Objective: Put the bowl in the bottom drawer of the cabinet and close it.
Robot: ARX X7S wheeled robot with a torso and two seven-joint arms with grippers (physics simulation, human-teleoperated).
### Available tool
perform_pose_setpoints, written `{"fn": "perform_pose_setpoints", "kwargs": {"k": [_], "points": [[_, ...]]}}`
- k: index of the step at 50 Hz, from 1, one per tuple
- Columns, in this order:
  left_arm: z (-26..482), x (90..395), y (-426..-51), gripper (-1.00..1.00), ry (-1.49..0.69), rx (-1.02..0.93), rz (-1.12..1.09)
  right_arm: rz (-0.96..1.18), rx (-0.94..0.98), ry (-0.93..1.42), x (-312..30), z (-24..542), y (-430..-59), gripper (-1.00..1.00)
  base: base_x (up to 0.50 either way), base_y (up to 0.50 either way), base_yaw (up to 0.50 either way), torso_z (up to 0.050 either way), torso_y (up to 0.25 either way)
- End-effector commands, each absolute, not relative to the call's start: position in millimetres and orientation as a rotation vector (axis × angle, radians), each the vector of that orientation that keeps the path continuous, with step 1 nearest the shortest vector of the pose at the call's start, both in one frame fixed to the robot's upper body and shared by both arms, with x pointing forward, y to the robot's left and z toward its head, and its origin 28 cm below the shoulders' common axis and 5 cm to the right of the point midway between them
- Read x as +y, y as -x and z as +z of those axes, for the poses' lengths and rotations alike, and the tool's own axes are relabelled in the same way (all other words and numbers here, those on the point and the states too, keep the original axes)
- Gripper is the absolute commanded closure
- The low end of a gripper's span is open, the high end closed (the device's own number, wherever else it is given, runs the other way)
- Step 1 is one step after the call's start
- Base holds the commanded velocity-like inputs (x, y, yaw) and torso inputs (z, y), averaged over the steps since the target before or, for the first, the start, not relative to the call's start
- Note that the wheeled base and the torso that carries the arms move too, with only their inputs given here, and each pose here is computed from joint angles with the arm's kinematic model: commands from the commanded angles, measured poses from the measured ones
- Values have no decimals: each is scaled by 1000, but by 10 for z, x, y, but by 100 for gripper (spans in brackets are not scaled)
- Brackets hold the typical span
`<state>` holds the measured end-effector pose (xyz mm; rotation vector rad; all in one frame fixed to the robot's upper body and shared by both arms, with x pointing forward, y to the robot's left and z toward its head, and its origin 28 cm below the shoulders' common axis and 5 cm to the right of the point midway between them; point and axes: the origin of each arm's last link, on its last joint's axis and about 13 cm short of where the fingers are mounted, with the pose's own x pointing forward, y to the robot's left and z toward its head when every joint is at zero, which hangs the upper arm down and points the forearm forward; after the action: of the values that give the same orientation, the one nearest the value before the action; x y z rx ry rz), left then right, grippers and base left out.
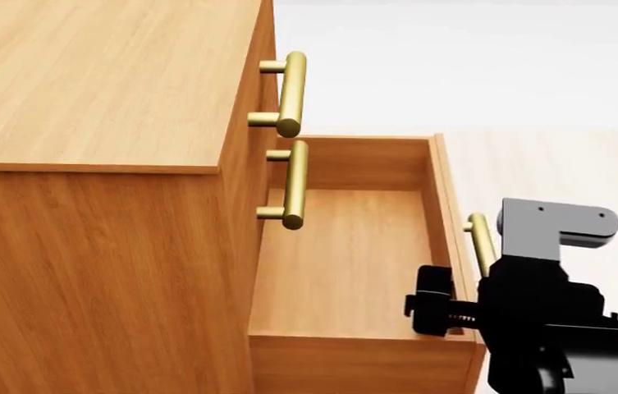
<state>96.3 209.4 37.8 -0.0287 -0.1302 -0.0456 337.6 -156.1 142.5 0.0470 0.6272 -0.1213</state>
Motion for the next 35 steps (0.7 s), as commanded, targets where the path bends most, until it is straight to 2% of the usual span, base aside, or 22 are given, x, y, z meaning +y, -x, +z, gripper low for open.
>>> {"fn": "perform_pose_setpoints", "kwargs": {"k": [1,32,35], "points": [[377,2096,-964,-100,29,-130,-45,-228,659,14,-1692,1332,-3351,-100,0,0,0,0,0],[377,2098,-957,-100,31,-126,-50,-300,662,15,-1820,1280,-3370,-100,0,0,0,-1,0],[387,2096,-958,-100,31,-125,-50,-266,604,-5,-1803,1356,-3349,-100,0,0,0,0,0]]}}
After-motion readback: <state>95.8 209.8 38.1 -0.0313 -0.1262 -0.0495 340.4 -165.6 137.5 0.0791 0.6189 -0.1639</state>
